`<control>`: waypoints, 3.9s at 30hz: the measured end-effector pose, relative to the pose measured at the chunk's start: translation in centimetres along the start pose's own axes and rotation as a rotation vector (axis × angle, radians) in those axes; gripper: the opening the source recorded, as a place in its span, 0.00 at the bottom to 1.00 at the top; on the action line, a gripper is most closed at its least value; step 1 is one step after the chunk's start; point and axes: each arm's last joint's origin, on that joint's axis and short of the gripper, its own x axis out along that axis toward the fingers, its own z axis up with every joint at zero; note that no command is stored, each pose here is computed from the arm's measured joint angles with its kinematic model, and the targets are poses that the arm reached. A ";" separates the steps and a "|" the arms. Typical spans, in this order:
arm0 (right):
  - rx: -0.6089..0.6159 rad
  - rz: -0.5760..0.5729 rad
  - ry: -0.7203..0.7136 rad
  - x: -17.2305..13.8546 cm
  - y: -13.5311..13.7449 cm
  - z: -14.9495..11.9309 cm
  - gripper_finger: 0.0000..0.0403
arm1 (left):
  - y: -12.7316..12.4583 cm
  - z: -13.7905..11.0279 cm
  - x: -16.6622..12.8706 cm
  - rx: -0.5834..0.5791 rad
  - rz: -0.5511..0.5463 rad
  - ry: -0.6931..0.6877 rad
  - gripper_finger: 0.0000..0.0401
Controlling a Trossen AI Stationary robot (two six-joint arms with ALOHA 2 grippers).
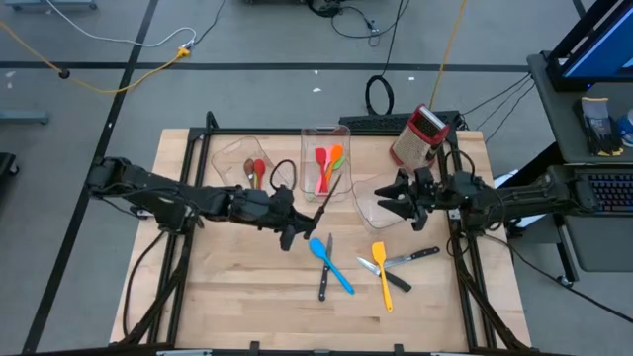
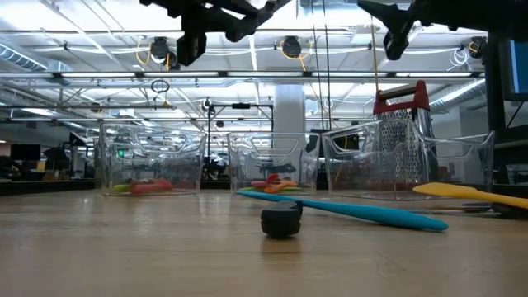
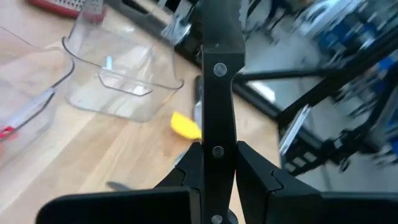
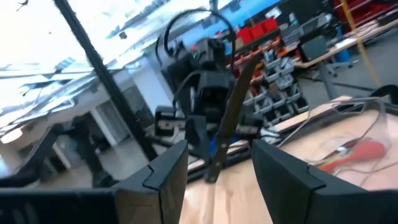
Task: Pick & Place Kitchen Items
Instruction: Put the black kitchen knife into the right bin
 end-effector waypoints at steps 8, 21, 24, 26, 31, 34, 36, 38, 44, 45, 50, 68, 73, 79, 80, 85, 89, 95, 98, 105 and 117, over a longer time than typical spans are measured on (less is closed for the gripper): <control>-0.032 -0.024 0.063 -2.9 0.7 0.5 0.42 | -1.5 3.8 2.3 0.033 0.139 0.120 0.12; -0.026 0.061 0.060 -7.9 2.0 1.4 0.42 | -1.2 8.2 10.7 0.003 0.252 0.245 0.12; -0.027 0.114 0.036 -8.6 2.3 1.7 0.42 | -0.9 9.9 11.9 -0.001 0.252 0.207 0.12; -0.032 0.148 0.032 -8.9 2.5 1.8 0.42 | -0.5 11.1 12.7 -0.009 0.241 0.177 0.12; -0.034 0.164 0.056 -9.4 2.6 1.6 0.42 | 1.2 12.9 14.7 -0.030 0.257 0.137 0.12; -0.030 0.143 0.092 -9.5 2.4 1.2 0.42 | 2.2 13.4 15.8 -0.042 0.256 0.134 0.12; -0.026 0.133 0.108 -9.5 2.3 1.1 0.42 | 2.7 13.5 16.3 -0.048 0.258 0.138 0.12; -0.020 0.124 0.119 -9.5 2.2 0.9 0.42 | 3.1 13.5 16.2 -0.052 0.273 0.140 0.12; -0.020 0.098 0.126 -9.1 2.0 0.9 0.42 | 3.0 14.2 15.9 -0.032 0.278 0.092 0.12; -0.022 0.075 0.119 -8.9 1.9 0.9 0.42 | 2.9 14.3 15.9 -0.022 0.264 0.086 0.12; -0.068 -0.049 0.140 -7.7 1.2 0.4 0.42 | 2.3 14.5 16.0 0.004 0.168 0.102 0.12; -0.074 -0.270 0.183 -5.2 -0.3 -0.7 0.59 | -1.0 12.2 16.2 0.173 0.416 -0.018 0.12; -0.111 -0.271 0.062 -4.8 0.0 0.3 0.67 | -2.3 11.5 16.2 0.213 0.483 -0.073 0.12; -0.115 -0.333 0.068 -3.8 -0.5 -0.1 0.73 | -3.3 10.9 16.1 0.235 0.531 -0.122 0.12; -0.114 -0.337 0.071 -3.5 -0.6 -0.2 0.73 | -3.4 10.9 16.1 0.234 0.527 -0.129 0.12; -0.126 -0.337 0.043 -2.2 -0.9 -0.4 0.74 | -3.6 11.0 16.1 0.230 0.520 -0.146 0.12; -0.142 -0.349 0.021 -1.5 -1.1 -0.4 0.74 | -3.6 11.1 16.1 0.225 0.529 -0.154 0.12; -0.146 -0.379 -0.004 -1.3 -1.2 -0.4 0.74 | -4.0 10.8 16.1 0.225 0.533 -0.159 0.12; -0.160 -0.379 -0.020 -1.3 -1.2 -0.3 0.74 | -4.3 10.6 16.1 0.228 0.536 -0.168 0.12; -0.171 -0.423 -0.067 -1.3 -1.2 0.1 0.74 | -4.7 10.3 16.1 0.231 0.507 -0.153 0.12; -0.174 -0.457 -0.068 -1.3 -1.3 0.0 0.74 | -4.9 10.3 16.1 0.229 0.497 -0.162 0.12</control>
